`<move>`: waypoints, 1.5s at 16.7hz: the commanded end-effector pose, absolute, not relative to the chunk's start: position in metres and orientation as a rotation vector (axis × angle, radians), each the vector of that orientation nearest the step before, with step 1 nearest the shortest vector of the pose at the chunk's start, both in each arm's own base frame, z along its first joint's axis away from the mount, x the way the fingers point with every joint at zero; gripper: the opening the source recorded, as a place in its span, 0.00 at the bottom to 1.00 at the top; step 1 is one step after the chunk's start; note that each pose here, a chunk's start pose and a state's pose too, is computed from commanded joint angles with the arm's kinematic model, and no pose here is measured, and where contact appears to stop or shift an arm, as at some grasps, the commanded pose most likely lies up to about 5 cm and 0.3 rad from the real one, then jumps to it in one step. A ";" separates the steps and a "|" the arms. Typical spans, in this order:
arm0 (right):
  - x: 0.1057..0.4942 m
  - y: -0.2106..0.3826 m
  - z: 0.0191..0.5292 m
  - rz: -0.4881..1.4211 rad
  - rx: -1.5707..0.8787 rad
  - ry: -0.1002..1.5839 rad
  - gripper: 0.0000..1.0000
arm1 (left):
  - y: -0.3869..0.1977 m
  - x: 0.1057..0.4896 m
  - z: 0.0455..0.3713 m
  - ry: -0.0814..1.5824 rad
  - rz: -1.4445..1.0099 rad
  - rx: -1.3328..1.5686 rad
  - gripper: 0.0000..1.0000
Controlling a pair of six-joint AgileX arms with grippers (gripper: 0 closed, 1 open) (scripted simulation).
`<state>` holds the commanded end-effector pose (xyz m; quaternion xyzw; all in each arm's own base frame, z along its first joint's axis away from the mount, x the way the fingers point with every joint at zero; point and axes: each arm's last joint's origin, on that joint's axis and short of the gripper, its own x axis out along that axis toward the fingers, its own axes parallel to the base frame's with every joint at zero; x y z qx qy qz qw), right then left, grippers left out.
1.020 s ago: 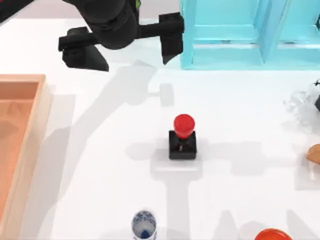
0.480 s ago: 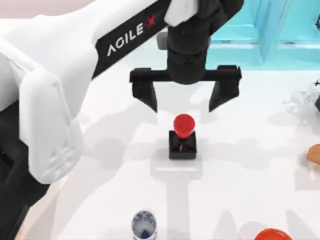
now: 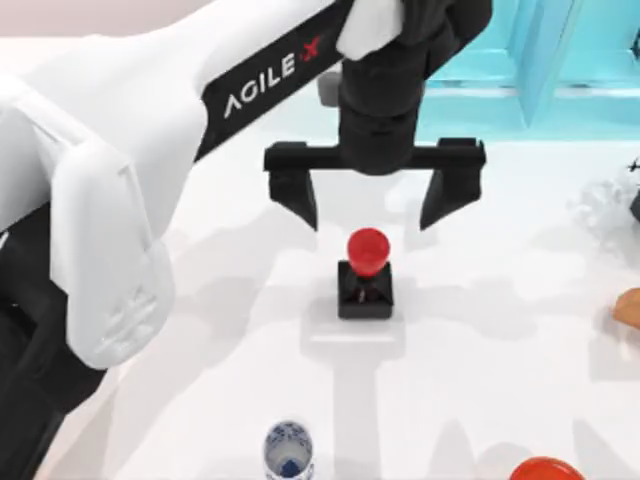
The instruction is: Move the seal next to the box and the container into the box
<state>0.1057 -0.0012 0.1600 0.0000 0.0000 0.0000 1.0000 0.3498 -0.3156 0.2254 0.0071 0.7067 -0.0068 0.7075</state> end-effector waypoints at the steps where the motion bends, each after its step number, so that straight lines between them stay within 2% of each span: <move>1: 0.106 -0.001 0.160 0.000 0.000 0.000 1.00 | -0.316 0.350 0.221 1.569 -0.016 0.016 1.00; 8: 0.106 -0.001 0.160 0.000 0.000 0.000 1.00 | -0.317 0.350 0.158 1.570 -0.015 0.017 1.00; 14: 0.106 -0.001 0.160 0.000 0.000 0.000 1.00 | -0.316 0.348 0.149 1.570 -0.015 0.016 1.00; 25: 0.106 -0.001 0.160 0.000 0.000 0.000 1.00 | -0.316 0.348 0.149 1.570 -0.015 0.016 0.17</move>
